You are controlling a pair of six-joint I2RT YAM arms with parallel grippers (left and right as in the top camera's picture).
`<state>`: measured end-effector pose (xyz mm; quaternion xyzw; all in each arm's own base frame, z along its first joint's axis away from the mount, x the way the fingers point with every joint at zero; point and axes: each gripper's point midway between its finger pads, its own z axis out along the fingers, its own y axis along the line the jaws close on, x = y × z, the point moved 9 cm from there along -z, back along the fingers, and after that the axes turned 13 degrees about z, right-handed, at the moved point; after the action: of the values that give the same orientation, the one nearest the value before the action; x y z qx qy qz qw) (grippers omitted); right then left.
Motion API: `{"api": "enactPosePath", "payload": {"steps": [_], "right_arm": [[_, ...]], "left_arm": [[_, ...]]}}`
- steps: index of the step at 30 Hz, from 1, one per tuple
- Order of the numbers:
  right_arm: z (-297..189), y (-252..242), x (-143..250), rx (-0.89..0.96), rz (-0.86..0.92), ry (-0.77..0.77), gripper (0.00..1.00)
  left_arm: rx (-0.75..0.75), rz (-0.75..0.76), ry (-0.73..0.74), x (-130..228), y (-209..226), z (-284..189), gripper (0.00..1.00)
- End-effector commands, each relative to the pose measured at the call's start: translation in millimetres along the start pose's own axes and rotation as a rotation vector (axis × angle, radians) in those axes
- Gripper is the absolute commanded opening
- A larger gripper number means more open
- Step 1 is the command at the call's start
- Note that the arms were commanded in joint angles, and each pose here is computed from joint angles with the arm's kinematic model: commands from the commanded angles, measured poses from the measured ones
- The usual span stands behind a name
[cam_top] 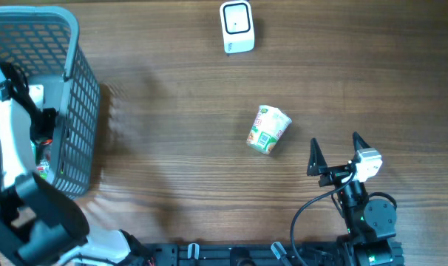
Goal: Scan the item barcode
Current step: 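Reach the left gripper into the basket and grasp the green snack bags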
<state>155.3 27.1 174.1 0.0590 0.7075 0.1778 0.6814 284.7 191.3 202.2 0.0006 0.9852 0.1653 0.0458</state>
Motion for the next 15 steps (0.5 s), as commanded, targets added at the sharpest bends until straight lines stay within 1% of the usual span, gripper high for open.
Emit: {"api": "enactPosePath", "payload": {"steps": [1,3,6,8,9,12,14,15], "right_arm": [[-0.2,-1.7,-1.5,0.017,-0.004,-0.014,1.00],[-0.2,-1.7,-1.5,0.017,-0.004,-0.014,1.00],[-0.2,-1.3,-1.3,0.015,-0.004,-0.013,1.00],[-0.2,-1.3,-1.3,0.015,-0.004,-0.013,1.00],[-0.2,-1.3,-1.3,0.015,-0.004,-0.013,1.00],[-0.2,-1.3,-1.3,0.015,-0.004,-0.013,1.00],[-0.2,-1.3,-1.3,0.015,-0.004,-0.013,0.99],[-0.2,-1.3,-1.3,0.015,-0.004,-0.013,1.00]], "left_arm": [[0.060,-0.088,-0.233,6.8,-3.3,-58.2,1.00],[0.060,-0.162,-0.251,17.6,-0.2,-71.4,1.00],[0.112,-0.297,-0.182,35.5,1.8,-63.6,1.00],[0.152,-0.323,-0.185,39.8,1.6,-55.7,1.00],[0.136,-0.327,-0.203,38.6,5.7,-54.5,1.00],[0.036,-0.289,-0.276,30.6,23.2,-55.1,1.00],[-0.010,-0.183,-0.265,28.0,27.3,-50.1,1.00],[-0.036,-0.126,-0.233,27.9,29.5,-44.1,1.00]]}}
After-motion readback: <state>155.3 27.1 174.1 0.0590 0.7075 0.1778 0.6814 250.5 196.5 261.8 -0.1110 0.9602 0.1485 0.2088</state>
